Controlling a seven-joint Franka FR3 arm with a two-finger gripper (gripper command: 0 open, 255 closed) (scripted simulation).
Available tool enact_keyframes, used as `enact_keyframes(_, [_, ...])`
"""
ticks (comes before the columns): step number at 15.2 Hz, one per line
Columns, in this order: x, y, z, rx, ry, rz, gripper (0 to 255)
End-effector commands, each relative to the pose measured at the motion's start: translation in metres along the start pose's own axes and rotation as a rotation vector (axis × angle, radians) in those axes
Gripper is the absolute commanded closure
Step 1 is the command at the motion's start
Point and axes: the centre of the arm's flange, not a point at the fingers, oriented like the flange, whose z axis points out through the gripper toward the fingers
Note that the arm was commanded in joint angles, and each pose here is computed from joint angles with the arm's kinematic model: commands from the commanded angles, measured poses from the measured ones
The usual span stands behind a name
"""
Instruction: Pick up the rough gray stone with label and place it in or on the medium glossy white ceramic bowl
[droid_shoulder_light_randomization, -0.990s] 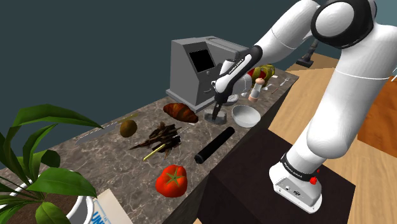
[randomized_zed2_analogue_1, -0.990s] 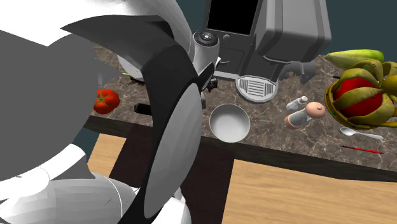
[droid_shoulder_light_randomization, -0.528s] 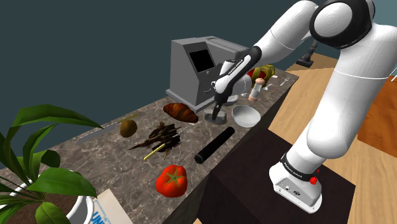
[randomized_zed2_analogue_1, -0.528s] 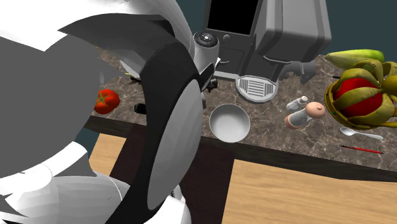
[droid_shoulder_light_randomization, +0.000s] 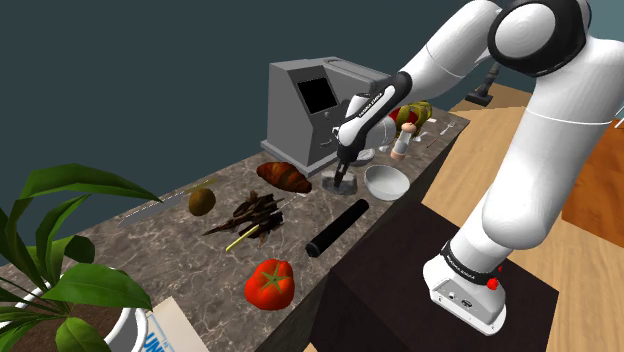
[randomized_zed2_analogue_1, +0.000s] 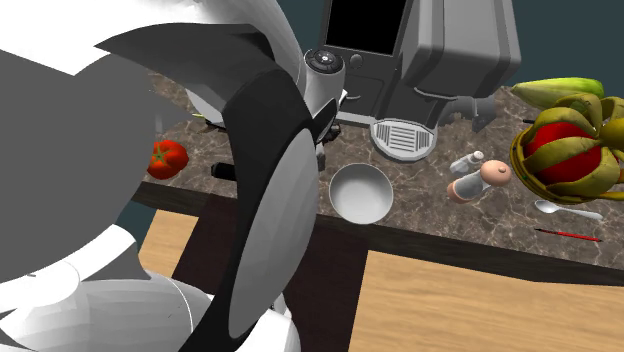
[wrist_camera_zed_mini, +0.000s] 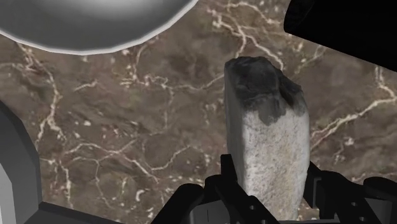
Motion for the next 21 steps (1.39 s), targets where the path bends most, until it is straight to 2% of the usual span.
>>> enact_keyframes(1, [0.0,-0.001,0.003,0.002,-0.004,-0.003,255])
enact_keyframes(21, [0.006,-0.005,-0.098,0.002,-0.004,-0.002,255])
